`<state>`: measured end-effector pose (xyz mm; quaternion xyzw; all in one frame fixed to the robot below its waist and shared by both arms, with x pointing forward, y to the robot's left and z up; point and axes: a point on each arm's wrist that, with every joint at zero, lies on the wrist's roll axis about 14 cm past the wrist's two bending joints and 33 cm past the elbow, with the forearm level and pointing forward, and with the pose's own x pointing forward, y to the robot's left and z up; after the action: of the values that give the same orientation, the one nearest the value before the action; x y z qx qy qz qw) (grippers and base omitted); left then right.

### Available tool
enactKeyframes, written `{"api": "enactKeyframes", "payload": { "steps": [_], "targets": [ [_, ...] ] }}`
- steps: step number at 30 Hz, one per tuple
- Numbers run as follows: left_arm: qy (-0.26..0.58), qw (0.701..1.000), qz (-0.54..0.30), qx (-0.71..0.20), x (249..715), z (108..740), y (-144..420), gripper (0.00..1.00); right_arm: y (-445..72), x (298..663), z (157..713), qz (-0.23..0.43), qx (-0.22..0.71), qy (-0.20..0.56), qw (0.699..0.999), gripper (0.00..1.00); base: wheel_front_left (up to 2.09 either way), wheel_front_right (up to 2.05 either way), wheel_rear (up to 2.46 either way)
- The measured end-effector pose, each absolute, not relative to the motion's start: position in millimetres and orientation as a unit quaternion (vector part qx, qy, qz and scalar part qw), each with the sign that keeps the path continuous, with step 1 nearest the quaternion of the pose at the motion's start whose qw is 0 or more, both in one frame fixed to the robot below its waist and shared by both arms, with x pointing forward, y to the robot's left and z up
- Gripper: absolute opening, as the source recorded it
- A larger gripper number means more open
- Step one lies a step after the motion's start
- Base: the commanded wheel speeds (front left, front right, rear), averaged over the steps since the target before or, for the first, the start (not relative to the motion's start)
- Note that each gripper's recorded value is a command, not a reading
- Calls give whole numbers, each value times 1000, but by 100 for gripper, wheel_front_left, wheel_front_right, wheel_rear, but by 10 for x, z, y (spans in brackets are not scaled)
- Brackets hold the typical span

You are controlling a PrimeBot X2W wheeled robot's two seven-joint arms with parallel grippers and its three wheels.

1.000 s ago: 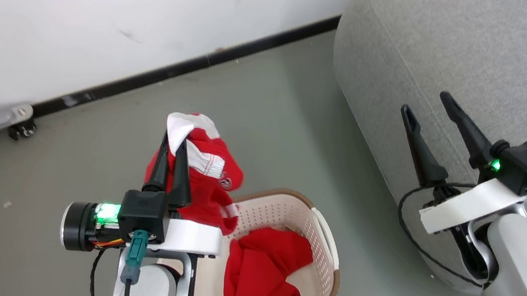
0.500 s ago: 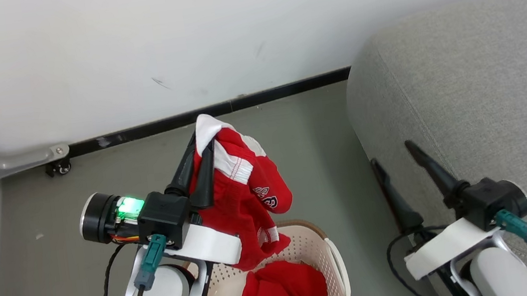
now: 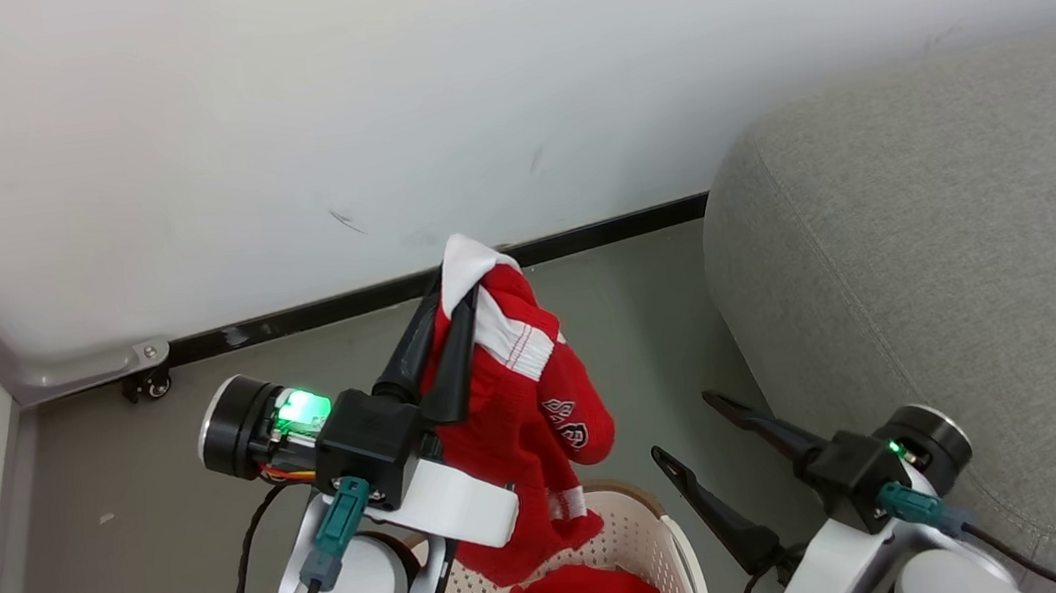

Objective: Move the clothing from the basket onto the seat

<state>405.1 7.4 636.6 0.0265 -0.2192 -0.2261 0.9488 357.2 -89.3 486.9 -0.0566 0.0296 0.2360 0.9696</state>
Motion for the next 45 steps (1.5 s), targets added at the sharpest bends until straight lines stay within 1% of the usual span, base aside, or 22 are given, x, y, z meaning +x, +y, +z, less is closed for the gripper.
{"api": "enactKeyframes", "payload": {
  "steps": [6,12,16,23,34,35,38,39,40,42,45],
  "targets": [
    [-228,942,-244,23,3961,6434,-42,0,-874,3621,4992,256,-94,17,962,100,0,0,0],
    [-237,935,-262,21,3878,6488,-142,0,-721,3635,5044,282,-106,12,953,100,0,0,0],
    [-239,931,-274,22,3827,6494,-199,0,-663,3630,4990,293,-110,23,949,100,0,0,0],
    [-250,924,-288,24,3768,6573,-265,0,-547,3694,5039,312,-129,17,941,100,0,0,0],
    [-246,920,-306,8,3678,6579,-305,0,-302,3738,5005,336,-141,19,931,100,0,0,0],
    [-243,920,-308,3,3668,6579,-306,0,-261,3763,5048,340,-143,8,930,53,0,0,0],
    [-236,922,-306,-6,3680,6565,-287,0,-201,3794,5121,346,-143,-6,927,30,0,0,0],
    [-234,923,-305,-6,3685,6559,-279,0,-191,3802,5131,347,-142,-9,927,20,0,0,0],
    [-232,924,-303,-9,3694,6553,-269,0,-182,3803,5126,347,-140,-9,927,20,0,0,0],
    [-226,927,-298,-13,3726,6529,-238,0,-174,3804,5094,348,-139,-5,927,0,0,0,0],
    [-216,935,-282,-13,3812,6468,-157,0,-200,3811,5060,346,-136,-1,928,0,0,0,0]
  ]
}}
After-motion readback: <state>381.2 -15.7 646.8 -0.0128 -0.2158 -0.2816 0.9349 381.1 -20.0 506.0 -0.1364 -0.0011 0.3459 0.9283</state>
